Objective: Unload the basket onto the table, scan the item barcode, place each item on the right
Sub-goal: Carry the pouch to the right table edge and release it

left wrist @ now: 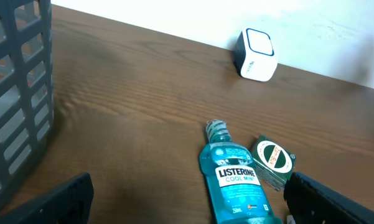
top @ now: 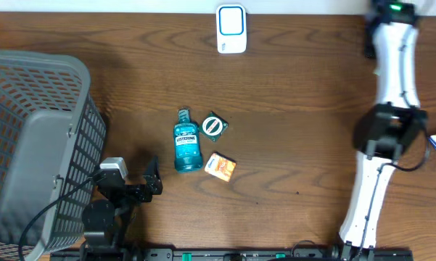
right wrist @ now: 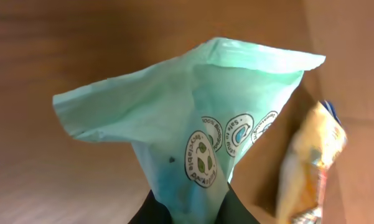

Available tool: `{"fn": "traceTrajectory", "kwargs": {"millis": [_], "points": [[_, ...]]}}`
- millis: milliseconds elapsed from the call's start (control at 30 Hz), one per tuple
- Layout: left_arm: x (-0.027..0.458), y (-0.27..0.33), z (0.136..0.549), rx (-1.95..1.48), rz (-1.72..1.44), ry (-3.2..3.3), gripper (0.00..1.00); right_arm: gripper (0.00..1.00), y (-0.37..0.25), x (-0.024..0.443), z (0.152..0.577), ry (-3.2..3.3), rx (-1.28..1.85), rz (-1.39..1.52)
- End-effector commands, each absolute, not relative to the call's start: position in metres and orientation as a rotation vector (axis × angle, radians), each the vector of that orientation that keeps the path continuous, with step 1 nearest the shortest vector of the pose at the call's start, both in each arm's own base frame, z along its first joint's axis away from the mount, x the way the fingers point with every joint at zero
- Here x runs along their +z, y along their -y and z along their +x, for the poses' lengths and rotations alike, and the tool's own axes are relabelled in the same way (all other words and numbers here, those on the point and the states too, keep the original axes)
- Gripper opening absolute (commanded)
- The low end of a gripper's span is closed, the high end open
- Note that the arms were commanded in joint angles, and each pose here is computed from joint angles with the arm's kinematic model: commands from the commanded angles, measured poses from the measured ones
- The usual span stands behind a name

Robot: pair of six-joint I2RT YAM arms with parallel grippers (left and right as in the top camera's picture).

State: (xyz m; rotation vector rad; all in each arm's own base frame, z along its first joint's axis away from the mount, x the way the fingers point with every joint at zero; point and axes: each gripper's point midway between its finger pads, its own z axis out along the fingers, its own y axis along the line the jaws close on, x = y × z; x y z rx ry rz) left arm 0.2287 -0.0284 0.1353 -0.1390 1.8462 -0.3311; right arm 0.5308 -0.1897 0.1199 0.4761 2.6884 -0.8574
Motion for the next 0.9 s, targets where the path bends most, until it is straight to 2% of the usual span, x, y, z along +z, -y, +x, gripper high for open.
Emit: {"fn": "traceTrajectory", "kwargs": {"millis": [0, 200, 233, 267, 300, 367, 400, 533, 633, 867], "points": [[0.123, 0.029, 0.227, -0.334, -0.137, -1.886, 0.98, 0.01, 0.237, 0.104, 0.506, -2.708, -0.851, 0.655], [0.123, 0.029, 0.227, -0.334, -0.137, -1.886, 0.98, 0.01, 0.301, 0.077, 0.464, -2.758, -0.749, 0.867], [0.123, 0.029, 0.227, -0.334, -0.137, -1.886, 0.98, 0.02, 0.308, 0.075, 0.458, -2.758, -0.752, 0.892], [0.123, 0.029, 0.227, -0.334, -0.137, -1.886, 0.98, 0.08, 0.318, 0.073, 0.45, -2.761, -0.739, 0.929], [0.123, 0.029, 0.227, -0.334, -0.137, -1.886, 0.98, 0.21, 0.321, 0.07, 0.446, -2.76, -0.693, 0.965], [0.123, 0.029, 0.227, -0.334, -0.137, -1.886, 0.98, 0.77, 0.317, 0.068, 0.449, -2.757, -0.51, 0.999], [0.123, 0.029, 0.227, -0.334, -0.137, -1.886, 0.98, 0.99, 0.311, 0.069, 0.454, -2.751, -0.386, 0.998], [0.123, 0.029, 0.227, -0.334, -0.137, -1.886, 0.98, 0.99, 0.296, 0.093, 0.464, -2.697, -0.145, 0.982], [0.123, 0.029, 0.227, -0.334, -0.137, -1.886, 0.98, 0.99, 0.277, 0.133, 0.476, -2.625, -0.028, 0.924], [0.123, 0.029, 0.227, -0.334, -0.137, -1.886, 0.98, 0.99, 0.176, 0.234, 0.487, -2.48, 0.439, 0.826]]}}
